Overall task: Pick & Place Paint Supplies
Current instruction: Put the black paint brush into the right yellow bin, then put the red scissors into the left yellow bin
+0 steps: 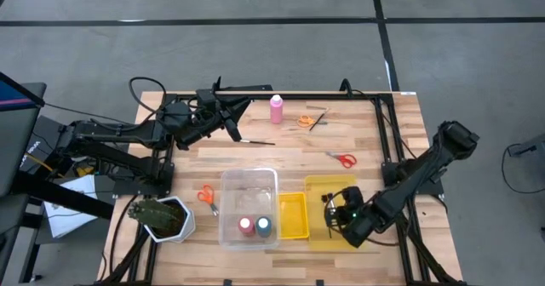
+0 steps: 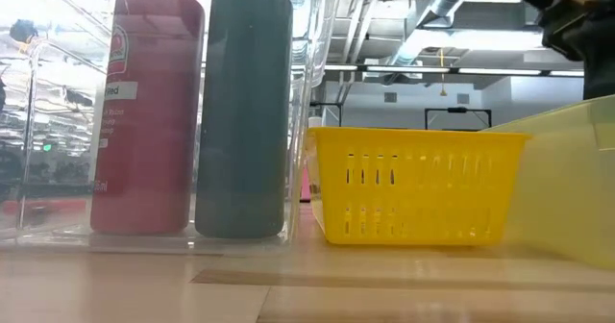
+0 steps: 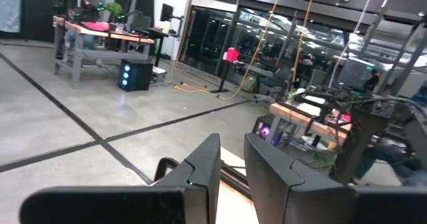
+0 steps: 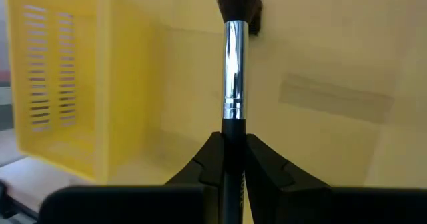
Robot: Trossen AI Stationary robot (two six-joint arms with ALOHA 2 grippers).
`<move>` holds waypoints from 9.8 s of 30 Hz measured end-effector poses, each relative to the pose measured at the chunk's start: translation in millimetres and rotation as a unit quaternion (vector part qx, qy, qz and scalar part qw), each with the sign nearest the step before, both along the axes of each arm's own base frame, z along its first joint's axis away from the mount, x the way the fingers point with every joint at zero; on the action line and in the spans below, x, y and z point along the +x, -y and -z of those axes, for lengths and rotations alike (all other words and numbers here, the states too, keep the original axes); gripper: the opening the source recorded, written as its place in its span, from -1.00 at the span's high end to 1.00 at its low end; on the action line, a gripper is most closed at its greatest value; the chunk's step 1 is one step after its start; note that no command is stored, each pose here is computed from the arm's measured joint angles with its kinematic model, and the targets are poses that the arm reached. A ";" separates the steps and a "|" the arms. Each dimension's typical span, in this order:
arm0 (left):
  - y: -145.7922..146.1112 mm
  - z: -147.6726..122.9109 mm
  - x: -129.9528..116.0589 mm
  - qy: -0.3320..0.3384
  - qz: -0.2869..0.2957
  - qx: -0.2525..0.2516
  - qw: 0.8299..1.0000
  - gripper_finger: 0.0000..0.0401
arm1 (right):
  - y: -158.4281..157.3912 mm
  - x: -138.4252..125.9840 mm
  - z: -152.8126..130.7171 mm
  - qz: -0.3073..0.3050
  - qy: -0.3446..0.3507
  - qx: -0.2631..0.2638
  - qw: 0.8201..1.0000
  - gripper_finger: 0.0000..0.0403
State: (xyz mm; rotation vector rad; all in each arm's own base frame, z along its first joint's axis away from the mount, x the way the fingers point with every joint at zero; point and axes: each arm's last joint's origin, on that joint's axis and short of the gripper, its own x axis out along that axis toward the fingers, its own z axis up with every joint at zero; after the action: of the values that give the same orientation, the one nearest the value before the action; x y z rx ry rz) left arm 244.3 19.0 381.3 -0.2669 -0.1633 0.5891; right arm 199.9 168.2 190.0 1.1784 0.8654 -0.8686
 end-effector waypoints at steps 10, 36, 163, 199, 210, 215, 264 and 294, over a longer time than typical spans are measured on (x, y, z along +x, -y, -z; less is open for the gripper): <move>0.1 -0.1 0.1 0.007 0.003 -0.009 1.000 0.69 | -5.3 7.7 18.5 0.002 -0.025 -0.002 1.000 0.86; 0.9 -0.3 0.4 0.007 0.017 -0.007 1.000 0.69 | -3.8 5.3 20.5 0.029 -0.044 0.005 0.999 0.61; -2.5 -1.8 -0.4 0.001 -0.002 0.011 1.000 0.69 | 267.0 8.9 61.3 -0.427 -0.274 -0.066 0.859 0.96; -2.4 -2.8 -0.5 0.006 -0.001 0.012 1.000 0.69 | 253.3 11.5 49.4 -0.364 -0.248 -0.049 0.896 0.28; -2.4 -2.8 -0.5 0.008 -0.002 0.010 1.000 0.69 | 255.5 15.6 55.0 -0.373 -0.245 -0.058 0.893 0.46; -2.4 -2.7 -0.6 0.007 -0.003 0.010 1.000 0.69 | 254.2 12.4 44.6 -0.364 -0.223 -0.077 0.901 0.47; -2.4 -2.5 -0.5 0.005 -0.001 0.012 1.000 0.69 | 254.8 1.2 53.5 -0.313 -0.189 -0.069 0.928 0.99; 0.8 -2.4 -0.1 0.006 0.005 0.010 1.000 0.69 | 158.0 -19.5 -46.1 -0.180 0.125 -0.002 0.976 1.00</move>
State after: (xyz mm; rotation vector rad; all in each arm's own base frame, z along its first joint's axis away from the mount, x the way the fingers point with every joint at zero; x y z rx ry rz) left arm 244.2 18.2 383.7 -0.2518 -0.1793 0.5767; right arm 180.4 10.2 236.2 1.0580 0.8345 -0.4152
